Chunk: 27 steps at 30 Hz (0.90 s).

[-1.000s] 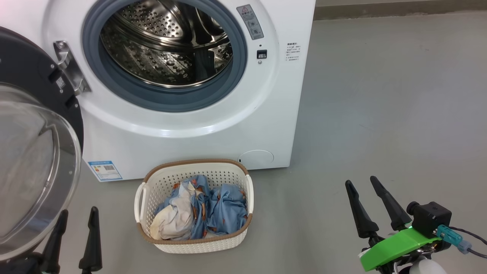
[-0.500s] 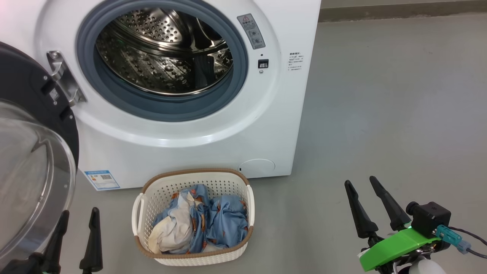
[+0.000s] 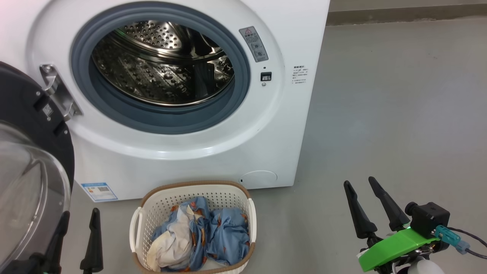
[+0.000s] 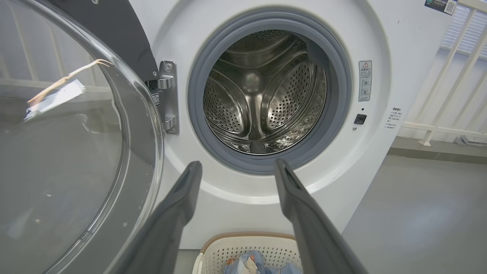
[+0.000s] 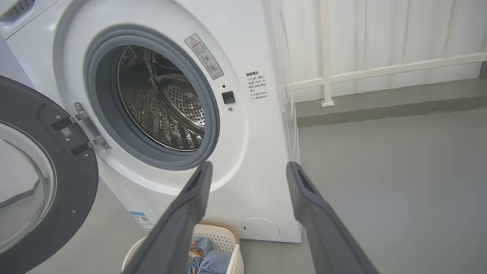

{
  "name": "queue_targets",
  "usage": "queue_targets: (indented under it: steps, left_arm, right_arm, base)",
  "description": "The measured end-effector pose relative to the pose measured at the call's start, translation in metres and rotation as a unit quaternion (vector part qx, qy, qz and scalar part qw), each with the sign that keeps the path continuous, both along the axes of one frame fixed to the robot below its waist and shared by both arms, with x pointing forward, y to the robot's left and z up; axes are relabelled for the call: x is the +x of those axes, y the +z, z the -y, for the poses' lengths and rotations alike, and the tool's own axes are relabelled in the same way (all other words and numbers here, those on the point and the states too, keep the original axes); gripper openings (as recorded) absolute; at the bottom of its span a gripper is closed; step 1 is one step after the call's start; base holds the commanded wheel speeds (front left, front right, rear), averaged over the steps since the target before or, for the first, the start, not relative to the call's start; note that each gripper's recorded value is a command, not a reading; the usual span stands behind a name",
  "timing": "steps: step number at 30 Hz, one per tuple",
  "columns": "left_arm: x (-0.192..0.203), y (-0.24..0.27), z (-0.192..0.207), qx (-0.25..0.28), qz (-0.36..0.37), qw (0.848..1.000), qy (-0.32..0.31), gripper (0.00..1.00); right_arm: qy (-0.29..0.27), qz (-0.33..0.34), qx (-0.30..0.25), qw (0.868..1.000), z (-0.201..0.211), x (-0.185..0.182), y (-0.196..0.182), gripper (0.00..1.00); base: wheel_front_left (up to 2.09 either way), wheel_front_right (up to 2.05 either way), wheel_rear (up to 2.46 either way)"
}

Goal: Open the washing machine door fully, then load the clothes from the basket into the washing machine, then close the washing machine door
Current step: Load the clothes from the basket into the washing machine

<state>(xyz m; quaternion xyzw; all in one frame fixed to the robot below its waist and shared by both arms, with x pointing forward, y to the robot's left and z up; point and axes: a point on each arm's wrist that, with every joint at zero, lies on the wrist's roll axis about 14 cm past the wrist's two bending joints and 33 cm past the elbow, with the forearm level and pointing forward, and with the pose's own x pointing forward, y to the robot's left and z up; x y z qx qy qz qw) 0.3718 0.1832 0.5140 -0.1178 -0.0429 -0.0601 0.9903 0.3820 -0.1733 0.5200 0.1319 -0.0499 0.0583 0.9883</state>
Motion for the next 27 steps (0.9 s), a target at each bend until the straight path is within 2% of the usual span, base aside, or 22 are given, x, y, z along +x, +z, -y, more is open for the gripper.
queue_targets:
  steps: [11,27]
  left_arm:
    - [0.0007,-0.0019,0.0002,-0.001,-0.003,1.000,0.000,1.00]
    - [0.0029,-0.0047,0.0000,-0.002,-0.007,1.000,-0.002,1.00]
  right_arm:
    - [0.000,-0.003,0.002,1.000,-0.0013,0.0010,-0.0024,1.00]
    - [0.002,-0.009,0.000,1.000,-0.0032,0.0032,-0.0065,1.00]
  base:
    - [0.67,-0.67,0.00]
    - [0.02,-0.02,0.00]
